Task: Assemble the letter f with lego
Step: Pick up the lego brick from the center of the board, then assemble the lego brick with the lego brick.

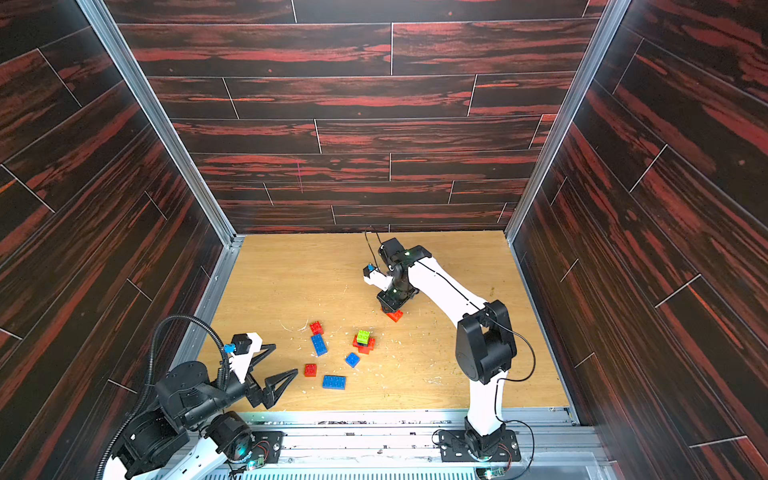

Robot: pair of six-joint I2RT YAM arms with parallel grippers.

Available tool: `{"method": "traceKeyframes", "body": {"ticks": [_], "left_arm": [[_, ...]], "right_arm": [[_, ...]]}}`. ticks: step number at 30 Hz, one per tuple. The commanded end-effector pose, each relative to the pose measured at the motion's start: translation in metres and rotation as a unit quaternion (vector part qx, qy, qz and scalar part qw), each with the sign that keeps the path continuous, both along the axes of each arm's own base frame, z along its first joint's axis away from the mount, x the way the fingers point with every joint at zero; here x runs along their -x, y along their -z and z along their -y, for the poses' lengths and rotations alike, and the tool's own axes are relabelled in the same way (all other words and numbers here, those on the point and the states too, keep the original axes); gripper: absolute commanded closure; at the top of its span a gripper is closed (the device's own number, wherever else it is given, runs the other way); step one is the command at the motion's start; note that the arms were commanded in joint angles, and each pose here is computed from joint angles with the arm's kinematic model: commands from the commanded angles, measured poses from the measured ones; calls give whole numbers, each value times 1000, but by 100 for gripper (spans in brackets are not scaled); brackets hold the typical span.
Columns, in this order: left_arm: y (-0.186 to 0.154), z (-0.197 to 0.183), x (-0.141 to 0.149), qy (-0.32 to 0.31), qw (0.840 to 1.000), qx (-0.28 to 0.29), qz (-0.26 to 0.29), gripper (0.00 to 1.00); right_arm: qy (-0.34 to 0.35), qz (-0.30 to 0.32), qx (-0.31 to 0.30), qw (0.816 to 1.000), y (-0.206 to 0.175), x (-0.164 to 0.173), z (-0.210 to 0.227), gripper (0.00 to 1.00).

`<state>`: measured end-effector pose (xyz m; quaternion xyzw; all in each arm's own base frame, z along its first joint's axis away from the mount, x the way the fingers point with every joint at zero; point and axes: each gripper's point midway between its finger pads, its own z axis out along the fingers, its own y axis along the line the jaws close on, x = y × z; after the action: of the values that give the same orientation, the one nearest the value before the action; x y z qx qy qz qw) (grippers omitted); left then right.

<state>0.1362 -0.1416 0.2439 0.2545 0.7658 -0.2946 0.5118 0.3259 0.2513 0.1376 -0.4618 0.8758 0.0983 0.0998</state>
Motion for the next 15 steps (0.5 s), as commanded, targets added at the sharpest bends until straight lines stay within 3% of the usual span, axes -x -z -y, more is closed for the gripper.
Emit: {"method": "traceKeyframes", "body": {"ticks": [1,6,15], "left_arm": [[4,2,-3,-1,1000,-4,-6,0],[3,1,-2,0,1000,-4,-4,0],[3,1,-2,-1,1000,-4,-3,0]], "right_arm": [[-76,10,2,997,-17,27,-11,78],[-131,22,21,991,-22,45,-23,78],[-164,7,38,986,-23,55,-26,78]]}}
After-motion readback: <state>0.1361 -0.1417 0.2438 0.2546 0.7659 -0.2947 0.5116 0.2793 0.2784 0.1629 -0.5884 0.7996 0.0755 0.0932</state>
